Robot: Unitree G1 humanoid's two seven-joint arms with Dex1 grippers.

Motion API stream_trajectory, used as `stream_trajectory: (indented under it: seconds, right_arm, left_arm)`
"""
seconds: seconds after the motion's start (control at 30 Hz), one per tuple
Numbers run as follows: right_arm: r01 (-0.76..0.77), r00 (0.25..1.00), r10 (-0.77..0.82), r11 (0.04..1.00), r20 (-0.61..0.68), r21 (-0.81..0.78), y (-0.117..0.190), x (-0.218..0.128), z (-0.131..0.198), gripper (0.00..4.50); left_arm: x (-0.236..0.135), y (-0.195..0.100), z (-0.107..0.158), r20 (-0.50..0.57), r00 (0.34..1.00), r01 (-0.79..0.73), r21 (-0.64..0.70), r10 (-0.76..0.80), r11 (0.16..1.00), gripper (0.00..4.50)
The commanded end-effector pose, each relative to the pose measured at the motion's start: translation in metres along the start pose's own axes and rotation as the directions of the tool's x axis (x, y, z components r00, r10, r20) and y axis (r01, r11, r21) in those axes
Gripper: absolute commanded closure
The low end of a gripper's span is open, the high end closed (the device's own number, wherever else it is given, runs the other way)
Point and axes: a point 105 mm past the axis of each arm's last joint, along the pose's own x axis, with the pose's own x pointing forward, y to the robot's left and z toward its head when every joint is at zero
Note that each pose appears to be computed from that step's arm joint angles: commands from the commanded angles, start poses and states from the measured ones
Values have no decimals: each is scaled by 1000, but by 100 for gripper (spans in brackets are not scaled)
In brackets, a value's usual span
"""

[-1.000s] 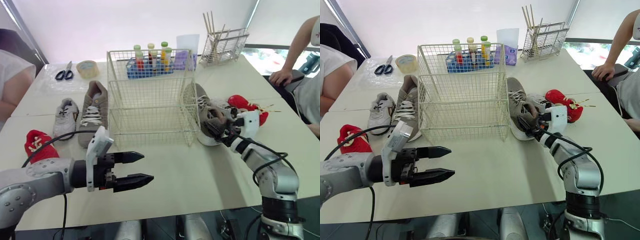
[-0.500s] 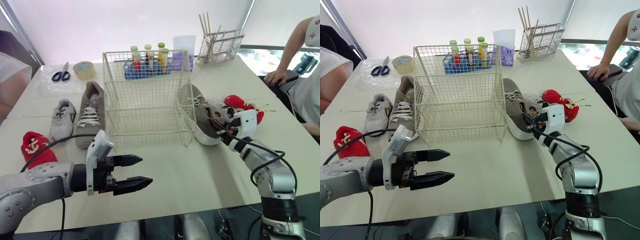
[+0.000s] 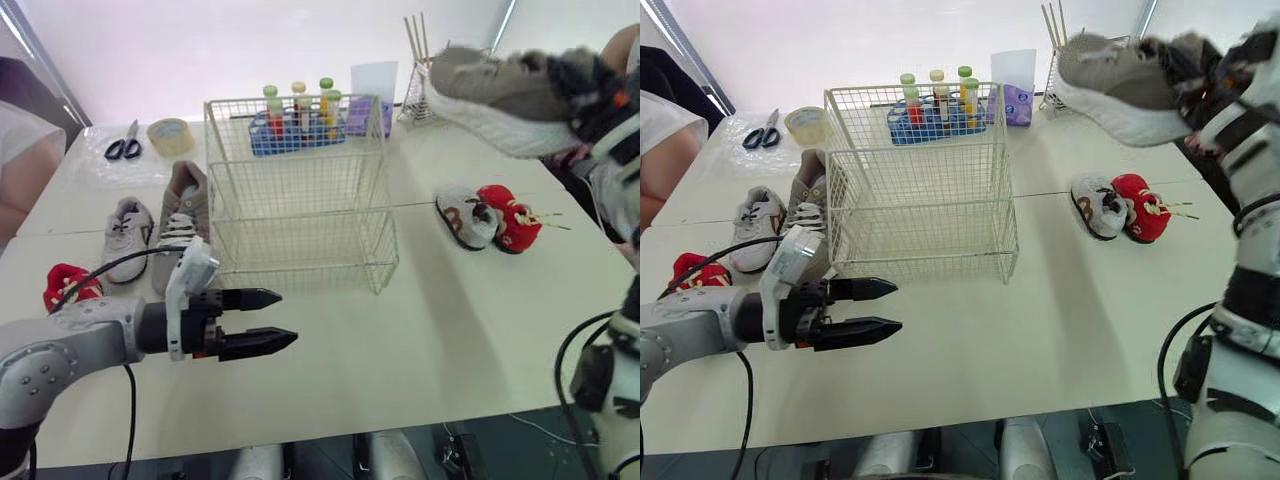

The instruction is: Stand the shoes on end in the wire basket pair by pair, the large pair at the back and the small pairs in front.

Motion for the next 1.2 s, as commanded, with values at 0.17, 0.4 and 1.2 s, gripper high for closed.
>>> stream_trajectory:
  seconds: [0.17,0.4,1.2]
  right_arm:
    - [-280,950,282,960,135,-29,29,3,74,345]
    - [-586,792,581,810,186,-32,72,-8,125,345]
    - [-998,3,977,18,214,-68,148,-38,159,345]
  left_arm:
    - [-8,3,4,8,1000,-25,9,25,1000,0]
    - [-33,19,22,97,991,-90,-35,93,995,0]
    - [-81,7,135,239,938,283,-110,-251,953,0]
